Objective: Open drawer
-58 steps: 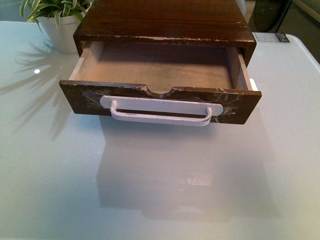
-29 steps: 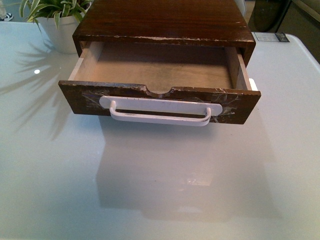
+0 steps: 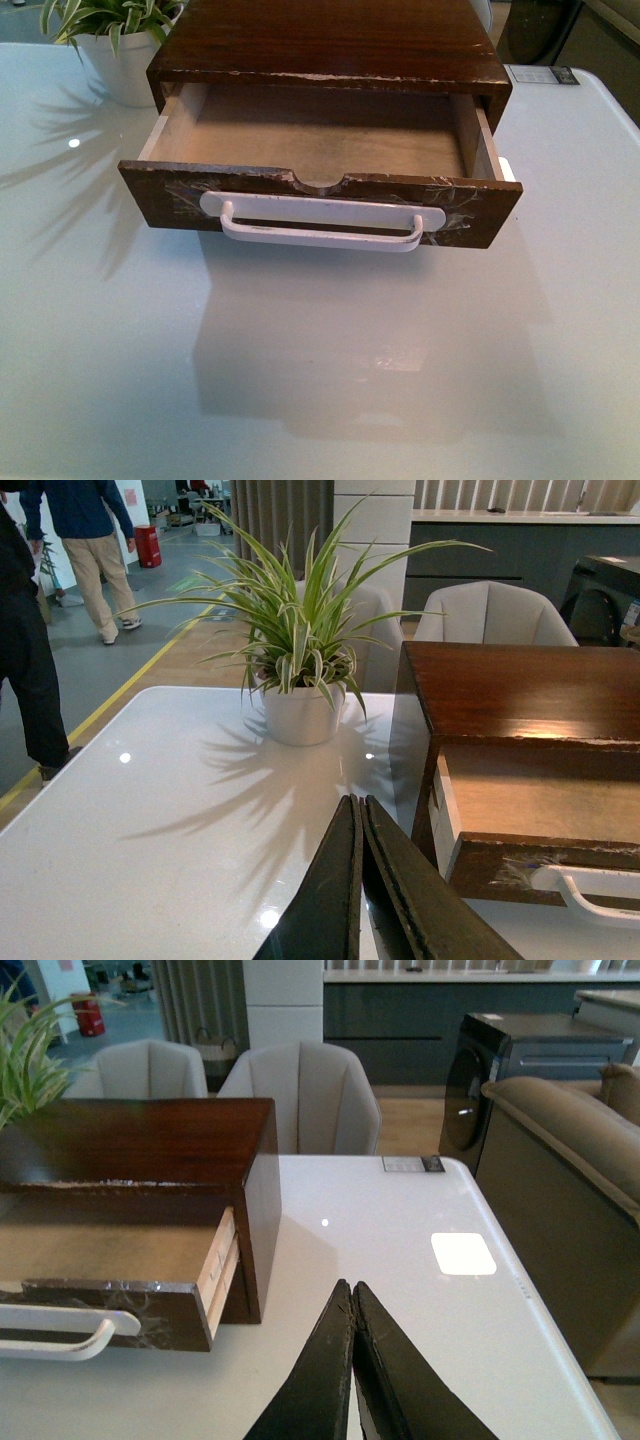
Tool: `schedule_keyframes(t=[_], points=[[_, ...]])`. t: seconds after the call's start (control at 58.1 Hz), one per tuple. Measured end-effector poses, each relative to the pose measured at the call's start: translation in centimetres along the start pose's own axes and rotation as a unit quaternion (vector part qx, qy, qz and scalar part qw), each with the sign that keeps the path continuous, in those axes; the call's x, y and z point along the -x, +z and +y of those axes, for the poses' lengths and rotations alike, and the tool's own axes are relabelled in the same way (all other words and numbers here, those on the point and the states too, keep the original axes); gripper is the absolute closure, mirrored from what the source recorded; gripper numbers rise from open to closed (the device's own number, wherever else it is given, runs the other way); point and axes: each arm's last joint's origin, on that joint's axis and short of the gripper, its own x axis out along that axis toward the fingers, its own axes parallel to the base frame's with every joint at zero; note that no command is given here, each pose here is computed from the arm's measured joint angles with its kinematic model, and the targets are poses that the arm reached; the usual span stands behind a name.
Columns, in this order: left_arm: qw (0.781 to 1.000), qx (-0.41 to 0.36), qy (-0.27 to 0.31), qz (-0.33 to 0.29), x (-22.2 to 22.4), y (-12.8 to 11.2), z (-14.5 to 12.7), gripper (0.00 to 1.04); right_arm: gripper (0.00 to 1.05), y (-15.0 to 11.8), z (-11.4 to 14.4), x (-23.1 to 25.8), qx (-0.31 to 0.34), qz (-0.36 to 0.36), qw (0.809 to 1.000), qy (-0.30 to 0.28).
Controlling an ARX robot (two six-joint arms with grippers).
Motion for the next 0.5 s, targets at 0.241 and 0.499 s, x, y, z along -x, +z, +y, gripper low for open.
schedule_keyframes(t=[0.241, 0.499], points=[[1.000, 0.000, 0.000, -0.001, 0.5, 0.0, 0.0, 1.03, 1.03, 0.0, 0.0, 0.0, 0.000, -0.001, 1.000, 0.000], [1.000, 0.000, 0.000, 0.002, 1.6, -0.3, 0.0, 1.03, 1.03, 0.0, 0.0, 0.0, 0.000, -0.001, 1.000, 0.000]])
